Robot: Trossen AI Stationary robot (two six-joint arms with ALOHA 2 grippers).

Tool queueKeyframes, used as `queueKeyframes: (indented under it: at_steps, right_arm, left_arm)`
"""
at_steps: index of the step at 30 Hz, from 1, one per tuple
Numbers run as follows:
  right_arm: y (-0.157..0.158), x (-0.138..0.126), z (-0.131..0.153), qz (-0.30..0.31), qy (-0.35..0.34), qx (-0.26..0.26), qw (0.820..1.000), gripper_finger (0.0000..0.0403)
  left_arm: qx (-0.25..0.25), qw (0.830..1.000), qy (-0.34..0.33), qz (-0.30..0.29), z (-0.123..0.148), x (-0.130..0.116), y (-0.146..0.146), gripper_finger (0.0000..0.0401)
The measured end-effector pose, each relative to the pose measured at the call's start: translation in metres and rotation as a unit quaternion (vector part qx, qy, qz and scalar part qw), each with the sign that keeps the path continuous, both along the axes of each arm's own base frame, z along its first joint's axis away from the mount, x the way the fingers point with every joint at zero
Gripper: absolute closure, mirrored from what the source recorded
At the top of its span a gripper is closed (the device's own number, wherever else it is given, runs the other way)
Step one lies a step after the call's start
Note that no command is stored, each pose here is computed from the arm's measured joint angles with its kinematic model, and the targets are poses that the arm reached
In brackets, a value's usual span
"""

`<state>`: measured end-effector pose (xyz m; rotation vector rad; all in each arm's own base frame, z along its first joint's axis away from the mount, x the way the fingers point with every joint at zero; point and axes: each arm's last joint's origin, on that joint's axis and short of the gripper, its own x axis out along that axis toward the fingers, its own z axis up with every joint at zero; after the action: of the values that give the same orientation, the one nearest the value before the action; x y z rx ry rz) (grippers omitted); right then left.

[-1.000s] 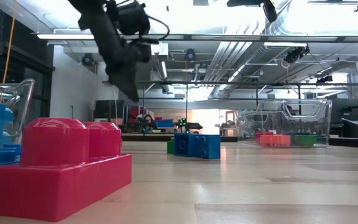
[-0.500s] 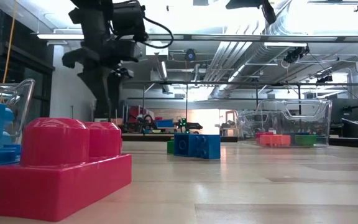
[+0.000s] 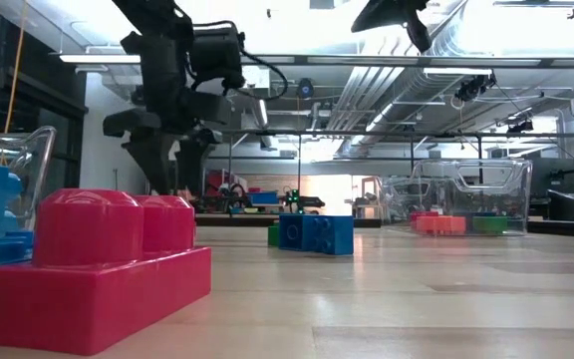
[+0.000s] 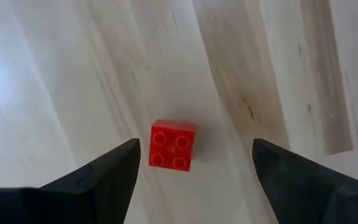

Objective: Sort blocks by size
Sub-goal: Put the small red game piece into the top transparent bin

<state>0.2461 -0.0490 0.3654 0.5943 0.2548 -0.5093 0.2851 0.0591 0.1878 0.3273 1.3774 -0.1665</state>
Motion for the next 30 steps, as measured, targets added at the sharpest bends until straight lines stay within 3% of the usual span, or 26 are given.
queueKeyframes:
  at_steps: [8, 14, 23, 26, 30]
  right_arm:
    - [0.000, -0.001, 0.002, 0.002, -0.006, 0.002, 1.000, 0.0402]
    - [0.000, -0.001, 0.002, 0.003, -0.008, 0.002, 1.000, 0.0402]
    - [0.001, -0.003, 0.004, 0.000, -0.018, 0.009, 1.000, 0.0402]
    - [0.003, -0.007, 0.013, 0.023, -0.051, 0.015, 0.998, 0.0402]
    - [0.011, -0.023, 0.032, 0.050, -0.112, 0.006, 0.992, 0.0402]
  left_arm:
    - [0.007, 0.999, 0.014, -0.032, -0.021, 0.009, 0.013, 0.0103]
    - [-0.006, 0.997, 0.069, -0.036, -0.042, 0.007, 0.022, 0.0103]
    - [-0.026, 0.997, 0.068, -0.019, -0.054, 0.011, 0.027, 0.0108]
    - [-0.025, 0.997, 0.070, -0.014, -0.056, 0.011, 0.027, 0.0143]
    - [-0.024, 0.998, 0.057, 0.016, -0.056, 0.013, 0.028, 0.0255]
